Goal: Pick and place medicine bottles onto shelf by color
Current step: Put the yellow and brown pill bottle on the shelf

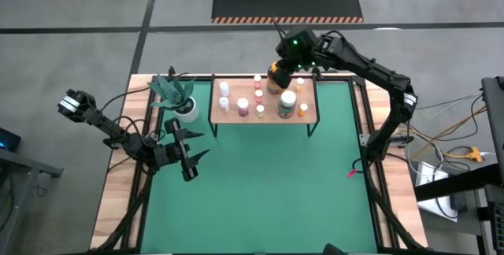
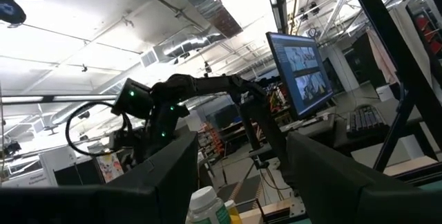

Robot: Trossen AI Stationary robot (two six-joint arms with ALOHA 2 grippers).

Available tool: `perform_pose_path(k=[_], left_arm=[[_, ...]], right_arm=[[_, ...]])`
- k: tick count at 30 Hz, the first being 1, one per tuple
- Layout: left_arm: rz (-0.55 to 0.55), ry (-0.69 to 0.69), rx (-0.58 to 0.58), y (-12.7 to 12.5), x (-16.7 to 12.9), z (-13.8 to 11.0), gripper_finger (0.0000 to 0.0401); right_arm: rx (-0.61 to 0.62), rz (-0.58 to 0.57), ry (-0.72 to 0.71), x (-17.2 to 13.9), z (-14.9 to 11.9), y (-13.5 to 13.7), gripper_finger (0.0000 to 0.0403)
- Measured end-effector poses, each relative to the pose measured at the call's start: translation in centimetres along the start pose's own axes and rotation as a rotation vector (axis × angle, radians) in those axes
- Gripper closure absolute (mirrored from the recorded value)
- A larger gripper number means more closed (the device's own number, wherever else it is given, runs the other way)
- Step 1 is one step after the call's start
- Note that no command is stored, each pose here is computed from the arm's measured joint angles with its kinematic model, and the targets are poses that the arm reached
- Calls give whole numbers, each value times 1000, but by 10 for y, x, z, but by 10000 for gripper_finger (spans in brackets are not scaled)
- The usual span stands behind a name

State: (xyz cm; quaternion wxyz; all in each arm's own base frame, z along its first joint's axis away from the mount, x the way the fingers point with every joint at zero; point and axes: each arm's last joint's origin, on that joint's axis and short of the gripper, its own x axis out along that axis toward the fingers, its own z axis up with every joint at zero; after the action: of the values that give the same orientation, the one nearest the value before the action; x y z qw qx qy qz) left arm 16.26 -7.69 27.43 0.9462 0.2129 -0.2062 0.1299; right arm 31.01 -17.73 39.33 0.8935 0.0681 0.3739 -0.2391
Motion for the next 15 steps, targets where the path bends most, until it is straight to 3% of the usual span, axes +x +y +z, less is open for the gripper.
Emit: perform_pose_path(k=[15], left_arm=[[1,-8,26,0,0,1,195]], right_arm=[[-7,17,50,-4,-4,7,390]])
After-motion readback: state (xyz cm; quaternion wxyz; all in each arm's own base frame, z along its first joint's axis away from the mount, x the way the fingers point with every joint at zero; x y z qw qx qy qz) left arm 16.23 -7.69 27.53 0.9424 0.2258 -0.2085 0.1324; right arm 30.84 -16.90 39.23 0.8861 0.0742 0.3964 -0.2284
